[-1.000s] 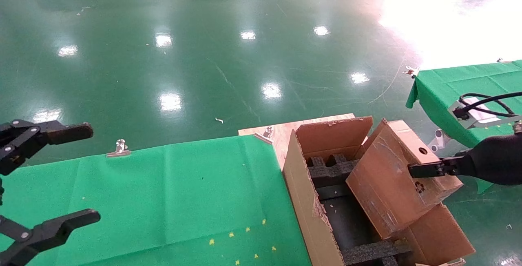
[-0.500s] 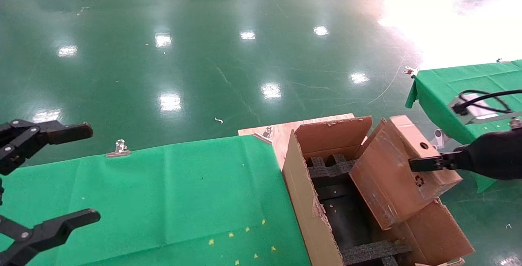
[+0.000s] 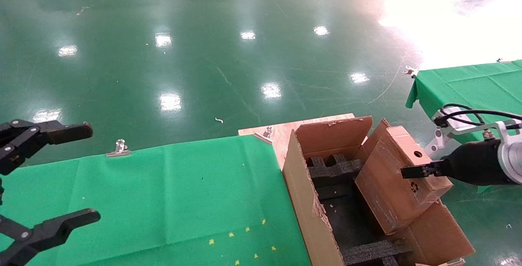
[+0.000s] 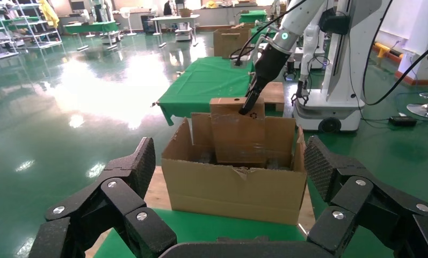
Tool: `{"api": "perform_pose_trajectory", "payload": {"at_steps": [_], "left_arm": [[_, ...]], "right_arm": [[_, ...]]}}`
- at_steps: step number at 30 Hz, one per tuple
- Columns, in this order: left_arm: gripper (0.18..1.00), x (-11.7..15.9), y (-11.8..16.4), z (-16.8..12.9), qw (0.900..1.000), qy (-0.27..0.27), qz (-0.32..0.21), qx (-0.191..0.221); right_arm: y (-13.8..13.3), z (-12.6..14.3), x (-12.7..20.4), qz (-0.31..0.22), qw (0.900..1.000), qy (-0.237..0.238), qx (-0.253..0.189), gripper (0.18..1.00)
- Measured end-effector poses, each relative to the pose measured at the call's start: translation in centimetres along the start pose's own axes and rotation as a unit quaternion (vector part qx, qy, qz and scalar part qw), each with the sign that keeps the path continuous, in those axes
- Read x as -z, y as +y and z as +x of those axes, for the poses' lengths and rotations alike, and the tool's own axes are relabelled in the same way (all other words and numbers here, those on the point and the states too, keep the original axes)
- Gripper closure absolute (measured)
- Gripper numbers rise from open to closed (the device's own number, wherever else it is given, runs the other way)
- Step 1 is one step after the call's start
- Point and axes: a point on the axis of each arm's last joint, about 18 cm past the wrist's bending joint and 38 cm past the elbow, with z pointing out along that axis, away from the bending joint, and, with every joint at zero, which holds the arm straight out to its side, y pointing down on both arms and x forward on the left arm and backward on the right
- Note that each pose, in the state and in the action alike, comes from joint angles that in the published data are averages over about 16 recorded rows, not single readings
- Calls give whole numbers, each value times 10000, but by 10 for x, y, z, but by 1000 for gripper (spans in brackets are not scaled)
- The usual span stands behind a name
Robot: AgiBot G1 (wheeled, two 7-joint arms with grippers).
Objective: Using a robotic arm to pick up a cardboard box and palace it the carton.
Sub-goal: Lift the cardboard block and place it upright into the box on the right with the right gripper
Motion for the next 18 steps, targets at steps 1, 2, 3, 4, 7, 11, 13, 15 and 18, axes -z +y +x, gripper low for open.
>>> {"api": "perform_pose_trajectory", "payload": {"at_steps": [1, 2, 3, 4, 7, 11, 13, 15, 18], "left_arm": [[184, 0, 0, 0, 10000, 0, 0, 0], [184, 0, 0, 0, 10000, 0, 0, 0], [184, 0, 0, 0, 10000, 0, 0, 0], [184, 0, 0, 0, 10000, 0, 0, 0], [184, 0, 0, 0, 10000, 0, 0, 0], [184, 0, 0, 0, 10000, 0, 0, 0], [184, 0, 0, 0, 10000, 0, 0, 0], [184, 0, 0, 0, 10000, 0, 0, 0], [184, 0, 0, 0, 10000, 0, 0, 0]], "right_arm": [[0, 0, -1, -7, 10000, 28, -3, 822], [0, 0, -3, -11, 10000, 56, -5, 822], [0, 1, -4, -13, 10000, 85, -7, 823], [0, 1, -5, -15, 9999, 113, -9, 823], [-2, 2, -8, -12, 9998, 199, -24, 823], [-3, 3, -11, 14, 9995, 306, -54, 824], [-4, 3, -13, 30, 9994, 351, -66, 825], [-4, 3, -16, 44, 9992, 388, -80, 826], [-4, 2, -20, 54, 9990, 430, -101, 829]]}}
